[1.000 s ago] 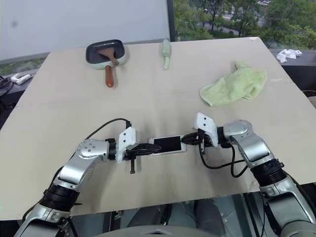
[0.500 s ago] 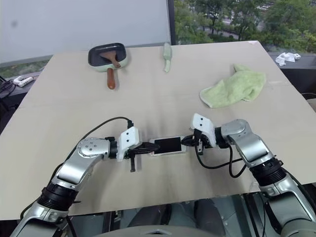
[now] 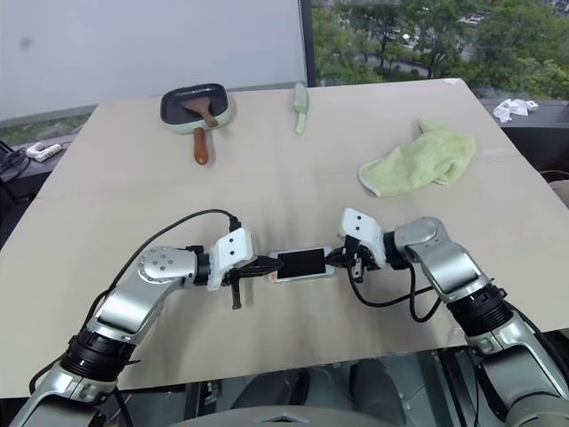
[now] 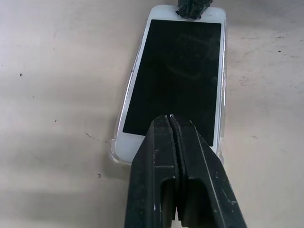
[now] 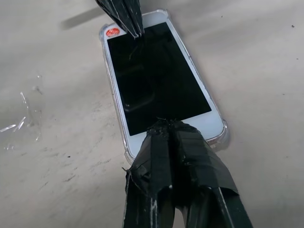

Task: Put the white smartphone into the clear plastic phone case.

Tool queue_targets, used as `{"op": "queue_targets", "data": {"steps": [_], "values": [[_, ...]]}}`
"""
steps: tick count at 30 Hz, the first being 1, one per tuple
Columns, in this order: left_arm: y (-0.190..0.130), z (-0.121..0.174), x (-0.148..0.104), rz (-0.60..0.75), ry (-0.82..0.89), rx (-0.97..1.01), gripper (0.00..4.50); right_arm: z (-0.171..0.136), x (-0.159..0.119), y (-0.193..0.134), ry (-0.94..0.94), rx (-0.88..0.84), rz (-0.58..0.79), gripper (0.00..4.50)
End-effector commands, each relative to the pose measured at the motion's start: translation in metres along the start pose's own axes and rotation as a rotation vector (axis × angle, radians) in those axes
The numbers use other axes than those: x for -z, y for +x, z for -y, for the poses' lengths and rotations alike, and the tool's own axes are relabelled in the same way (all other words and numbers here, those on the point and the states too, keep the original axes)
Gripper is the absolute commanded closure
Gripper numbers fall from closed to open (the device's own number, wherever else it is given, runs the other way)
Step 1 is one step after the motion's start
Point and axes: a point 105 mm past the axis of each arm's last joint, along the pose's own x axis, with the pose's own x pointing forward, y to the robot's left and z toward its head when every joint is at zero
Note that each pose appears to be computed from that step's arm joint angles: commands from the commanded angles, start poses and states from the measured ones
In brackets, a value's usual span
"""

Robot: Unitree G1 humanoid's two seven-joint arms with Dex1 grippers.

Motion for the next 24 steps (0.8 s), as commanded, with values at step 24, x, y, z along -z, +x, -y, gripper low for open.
{"op": "queue_targets", "data": {"steps": [24], "values": [[0.004,0.010,0.022,-0.076,-0.088,0.023,4.50,-0.013,0.054,0.016,0.124,-0.026,-0.364,4.45]]}}
